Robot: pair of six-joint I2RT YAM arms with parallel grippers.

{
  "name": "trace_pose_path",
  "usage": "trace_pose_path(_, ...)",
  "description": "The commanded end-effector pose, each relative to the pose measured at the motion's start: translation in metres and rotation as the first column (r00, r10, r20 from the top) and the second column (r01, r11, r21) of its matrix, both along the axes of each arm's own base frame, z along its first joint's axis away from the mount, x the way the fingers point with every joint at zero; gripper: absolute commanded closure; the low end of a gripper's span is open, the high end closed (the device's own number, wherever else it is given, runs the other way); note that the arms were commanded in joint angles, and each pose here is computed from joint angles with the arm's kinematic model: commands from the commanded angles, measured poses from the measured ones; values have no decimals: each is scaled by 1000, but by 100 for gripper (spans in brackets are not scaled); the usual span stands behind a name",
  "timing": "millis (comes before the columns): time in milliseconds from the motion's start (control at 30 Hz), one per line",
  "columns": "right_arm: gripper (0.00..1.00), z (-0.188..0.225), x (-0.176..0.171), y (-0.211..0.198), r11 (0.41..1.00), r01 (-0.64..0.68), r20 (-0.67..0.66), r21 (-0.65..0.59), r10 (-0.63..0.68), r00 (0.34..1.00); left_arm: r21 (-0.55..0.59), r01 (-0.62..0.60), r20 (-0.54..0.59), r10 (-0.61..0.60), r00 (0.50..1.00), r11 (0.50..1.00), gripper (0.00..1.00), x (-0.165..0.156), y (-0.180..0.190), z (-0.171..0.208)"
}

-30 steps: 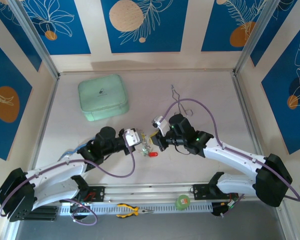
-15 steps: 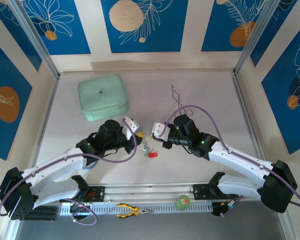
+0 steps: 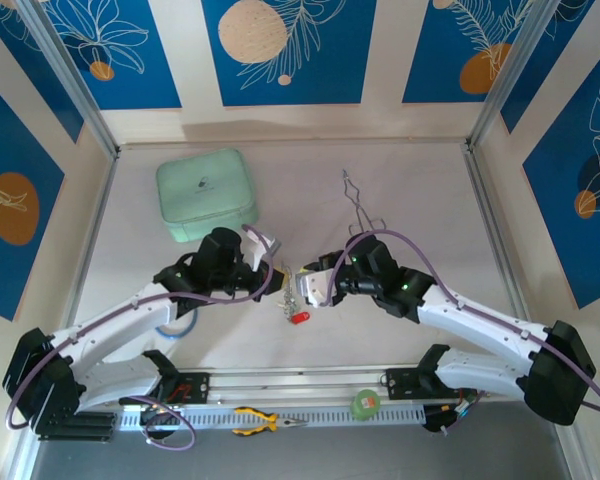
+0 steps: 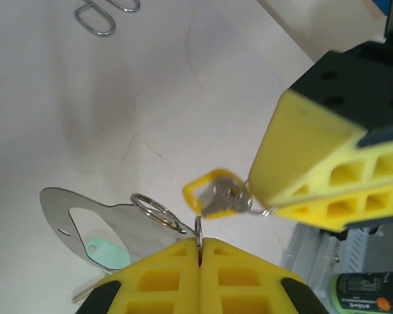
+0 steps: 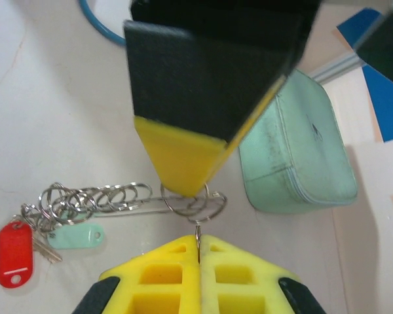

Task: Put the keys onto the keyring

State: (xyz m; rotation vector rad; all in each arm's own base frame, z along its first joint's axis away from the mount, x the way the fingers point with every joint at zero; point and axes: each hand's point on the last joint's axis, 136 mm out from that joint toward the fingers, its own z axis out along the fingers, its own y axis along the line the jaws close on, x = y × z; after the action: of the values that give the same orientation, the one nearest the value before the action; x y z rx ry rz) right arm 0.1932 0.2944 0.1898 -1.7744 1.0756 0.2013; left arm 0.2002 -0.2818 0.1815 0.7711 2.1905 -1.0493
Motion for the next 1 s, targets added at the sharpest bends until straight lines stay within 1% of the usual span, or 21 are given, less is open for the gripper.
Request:
trace_pose_path(0,100,14,-2,13,998,-62,44,32,61,997,-65,25,-31,-28,999,998,100,-2,-7,21)
trace_pose_path(100,100,12,2,15,998,-52,43,23,51,998,-65,26,-42,-28,999,998,100,-1,-8,21)
trace_pose_path(367,100,14,9,10,1000,-14,87,23,12,996,-48,24,-53,-26,998,999,100,-1,-7,16)
trace_pose_path(500,100,13,4,10,999,-29,72,26,28,997,-57,23,-55,-26,998,998,100,-1,-8,16)
trace_pose_path(633,100,10,8,11,1000,-16,88,14,15,996,-62,28,-62,-32,998,998,100,-2,-9,15)
trace_pose_path(967,100,-4,6,8,999,-21,68,-39,23,997,-67,26,-50,-29,998,997,100,-1,-9,17)
